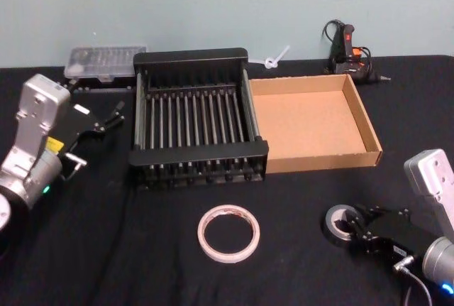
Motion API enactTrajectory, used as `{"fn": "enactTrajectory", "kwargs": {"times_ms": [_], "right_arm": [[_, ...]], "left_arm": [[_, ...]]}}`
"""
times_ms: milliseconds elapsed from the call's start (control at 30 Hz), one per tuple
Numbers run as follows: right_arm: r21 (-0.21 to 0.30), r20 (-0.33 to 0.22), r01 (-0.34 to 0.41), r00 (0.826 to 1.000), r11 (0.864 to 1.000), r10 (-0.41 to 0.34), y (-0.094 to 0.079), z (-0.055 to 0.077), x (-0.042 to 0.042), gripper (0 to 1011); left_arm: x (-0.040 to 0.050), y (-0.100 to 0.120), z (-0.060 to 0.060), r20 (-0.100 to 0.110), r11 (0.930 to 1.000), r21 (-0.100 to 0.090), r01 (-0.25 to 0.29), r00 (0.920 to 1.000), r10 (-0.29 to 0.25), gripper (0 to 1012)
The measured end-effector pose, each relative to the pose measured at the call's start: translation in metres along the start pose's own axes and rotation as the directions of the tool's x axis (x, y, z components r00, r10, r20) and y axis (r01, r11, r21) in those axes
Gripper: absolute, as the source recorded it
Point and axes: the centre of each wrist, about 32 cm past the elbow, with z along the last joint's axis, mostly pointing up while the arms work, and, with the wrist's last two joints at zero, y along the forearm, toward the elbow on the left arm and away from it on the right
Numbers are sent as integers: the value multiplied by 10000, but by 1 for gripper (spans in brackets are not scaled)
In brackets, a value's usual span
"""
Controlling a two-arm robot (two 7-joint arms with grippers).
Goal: Pick up the white tape and place it into the black box , Pick up the silver tape and place it into the brown box.
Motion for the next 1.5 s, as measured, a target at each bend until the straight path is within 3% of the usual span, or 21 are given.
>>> {"fn": "enactTrajectory", "kwargs": {"times_ms": [367, 667, 800, 1133, 1500], "right_arm": [[378, 65, -434, 9990, 9983, 432, -27, 56, 29, 172], [1051, 530, -795, 9958, 9913, 743, -65, 238, 87, 172], [1476, 849, -836, 9938, 9855, 716, -55, 368, 151, 172], [2353, 1332, -597, 9907, 9701, 287, 107, 671, 317, 172], [2760, 1382, -358, 9904, 9605, -28, 378, 910, 462, 172]], "left_arm": [[0, 0, 0, 0, 10000, 1, 0, 10000, 0, 1001], [0, 0, 0, 0, 10000, 1, 1, 10000, -1, 1002], [0, 0, 0, 0, 10000, 1, 1, 10000, -1, 1002], [0, 0, 0, 0, 10000, 1, 1, 10000, -1, 1001], [-1, 0, 0, 0, 10000, 0, 1, 10000, -1, 1001]]}}
